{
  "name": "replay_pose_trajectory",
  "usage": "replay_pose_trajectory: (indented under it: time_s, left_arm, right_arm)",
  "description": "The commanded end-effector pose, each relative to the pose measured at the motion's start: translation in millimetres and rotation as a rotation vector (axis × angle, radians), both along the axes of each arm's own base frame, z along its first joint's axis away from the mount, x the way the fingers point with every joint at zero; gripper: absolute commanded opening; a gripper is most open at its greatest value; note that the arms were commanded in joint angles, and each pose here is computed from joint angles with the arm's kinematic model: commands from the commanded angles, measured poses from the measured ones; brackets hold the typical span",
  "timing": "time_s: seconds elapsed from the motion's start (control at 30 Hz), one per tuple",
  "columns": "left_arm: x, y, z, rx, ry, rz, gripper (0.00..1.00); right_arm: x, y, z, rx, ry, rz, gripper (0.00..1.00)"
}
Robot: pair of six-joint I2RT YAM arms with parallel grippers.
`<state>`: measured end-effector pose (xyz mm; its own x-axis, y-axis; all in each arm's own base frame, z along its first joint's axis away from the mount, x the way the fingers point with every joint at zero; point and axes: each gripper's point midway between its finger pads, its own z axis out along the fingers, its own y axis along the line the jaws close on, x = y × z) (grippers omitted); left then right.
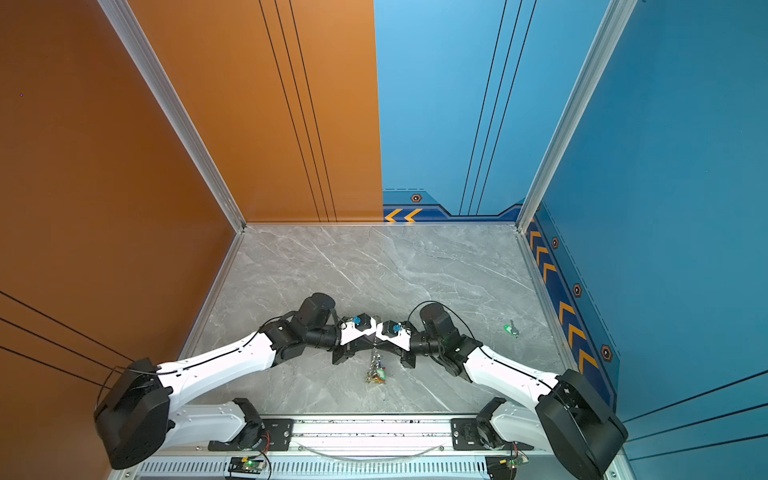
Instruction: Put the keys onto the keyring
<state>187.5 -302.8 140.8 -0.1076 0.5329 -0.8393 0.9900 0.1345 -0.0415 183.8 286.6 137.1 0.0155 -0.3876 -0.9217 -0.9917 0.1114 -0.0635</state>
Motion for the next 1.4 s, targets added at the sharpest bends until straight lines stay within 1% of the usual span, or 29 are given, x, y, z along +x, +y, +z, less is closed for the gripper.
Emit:
replay_pose_trajectory:
  time_s: [0.0, 0.03, 0.13, 0.2, 0.33, 0.57, 0.77, 1.0, 1.2, 1.33, 1.37]
  left_arm:
    - [9.9, -1.0, 25.4, -0.136, -0.024, 0.038, 0.16]
    - [13.6, 3.3, 30.5, -0.177, -0.042, 0.062, 0.2]
    - [20.2, 14.3, 44.7, -0.272, -0.094, 0.113, 0.3]
    - [19.9, 18.0, 47.3, -0.303, -0.103, 0.118, 0.32]
    - [17.8, 17.8, 45.4, -0.308, -0.088, 0.097, 0.28]
    - [7.1, 14.3, 47.5, -0.334, -0.066, 0.03, 0.26]
    - [6.9, 14.5, 49.4, -0.34, -0.074, 0.031, 0.25]
    - [5.9, 13.9, 50.3, -0.346, -0.068, 0.027, 0.2]
    - [8.0, 13.4, 53.0, -0.352, -0.062, 0.036, 0.15]
    - [13.4, 14.2, 54.6, -0.354, -0.052, 0.066, 0.14]
    - [14.2, 14.0, 54.6, -0.353, -0.05, 0.068, 0.12]
  right_arm:
    - [7.8, 3.7, 21.5, 0.076, -0.023, -0.019, 0.0]
    - [9.1, 3.0, 24.0, 0.094, -0.019, -0.026, 0.0]
    - [14.5, -1.2, 33.9, 0.164, -0.017, -0.054, 0.0]
    - [15.6, -4.0, 41.9, 0.213, -0.011, -0.058, 0.0]
    - [14.1, -6.8, 55.5, 0.269, -0.015, -0.046, 0.0]
    - [10.9, -5.4, 69.9, 0.362, -0.021, -0.022, 0.0]
    - [9.9, -2.1, 78.7, 0.438, -0.017, 0.004, 0.0]
    - [9.6, 5.0, 81.5, 0.479, -0.005, 0.029, 0.0]
    - [9.3, 10.0, 76.5, 0.477, 0.005, 0.038, 0.0]
    - [10.0, 12.4, 71.4, 0.47, 0.012, 0.038, 0.0]
    - [10.3, 12.9, 70.8, 0.47, 0.013, 0.038, 0.0]
